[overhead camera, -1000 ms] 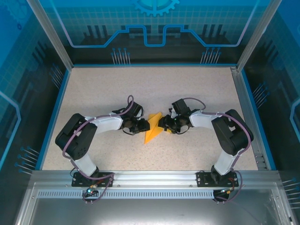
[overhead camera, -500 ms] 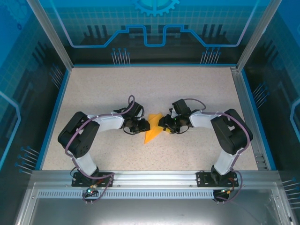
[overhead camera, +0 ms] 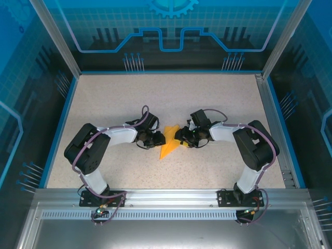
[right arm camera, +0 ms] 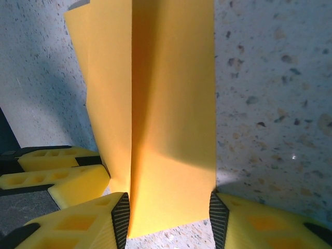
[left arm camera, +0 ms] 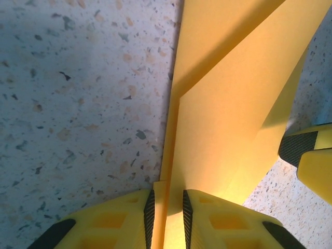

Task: Fold a paper plane with a square sheet of paper (pick it up from the middle)
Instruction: Fourth fold the wing at the center of the table.

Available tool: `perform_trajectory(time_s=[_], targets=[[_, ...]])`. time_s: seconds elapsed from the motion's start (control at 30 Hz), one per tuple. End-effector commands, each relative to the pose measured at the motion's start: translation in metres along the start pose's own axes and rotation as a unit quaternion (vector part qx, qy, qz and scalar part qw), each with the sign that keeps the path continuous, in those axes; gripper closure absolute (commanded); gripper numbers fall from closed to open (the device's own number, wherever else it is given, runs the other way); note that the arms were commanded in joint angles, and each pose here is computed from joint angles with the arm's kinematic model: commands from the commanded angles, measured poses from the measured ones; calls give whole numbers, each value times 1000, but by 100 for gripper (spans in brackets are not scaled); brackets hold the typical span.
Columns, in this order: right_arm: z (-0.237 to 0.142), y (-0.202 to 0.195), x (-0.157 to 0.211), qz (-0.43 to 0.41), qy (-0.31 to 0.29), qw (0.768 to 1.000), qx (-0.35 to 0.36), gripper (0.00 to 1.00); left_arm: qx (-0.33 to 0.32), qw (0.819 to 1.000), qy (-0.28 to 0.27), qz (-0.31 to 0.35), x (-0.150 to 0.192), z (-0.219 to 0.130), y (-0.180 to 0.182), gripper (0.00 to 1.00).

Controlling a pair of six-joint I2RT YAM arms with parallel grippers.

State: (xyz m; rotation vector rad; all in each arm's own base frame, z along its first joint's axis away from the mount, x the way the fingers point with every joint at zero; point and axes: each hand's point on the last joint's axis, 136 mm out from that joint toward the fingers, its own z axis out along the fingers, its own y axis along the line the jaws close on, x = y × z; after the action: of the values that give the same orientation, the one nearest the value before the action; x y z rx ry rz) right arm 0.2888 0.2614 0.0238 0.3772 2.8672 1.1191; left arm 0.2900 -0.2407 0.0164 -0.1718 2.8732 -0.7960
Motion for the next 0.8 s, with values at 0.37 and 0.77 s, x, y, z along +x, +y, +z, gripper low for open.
perform_trajectory(time_s=[0.37, 0.77], targets=[[5, 34, -3, -40, 0, 998, -38, 51, 12, 1000, 24, 4, 4, 9, -4, 77], [-14, 4, -7, -32, -34, 997, 62, 48, 10, 1000, 25, 3, 5, 9, -2, 78]])
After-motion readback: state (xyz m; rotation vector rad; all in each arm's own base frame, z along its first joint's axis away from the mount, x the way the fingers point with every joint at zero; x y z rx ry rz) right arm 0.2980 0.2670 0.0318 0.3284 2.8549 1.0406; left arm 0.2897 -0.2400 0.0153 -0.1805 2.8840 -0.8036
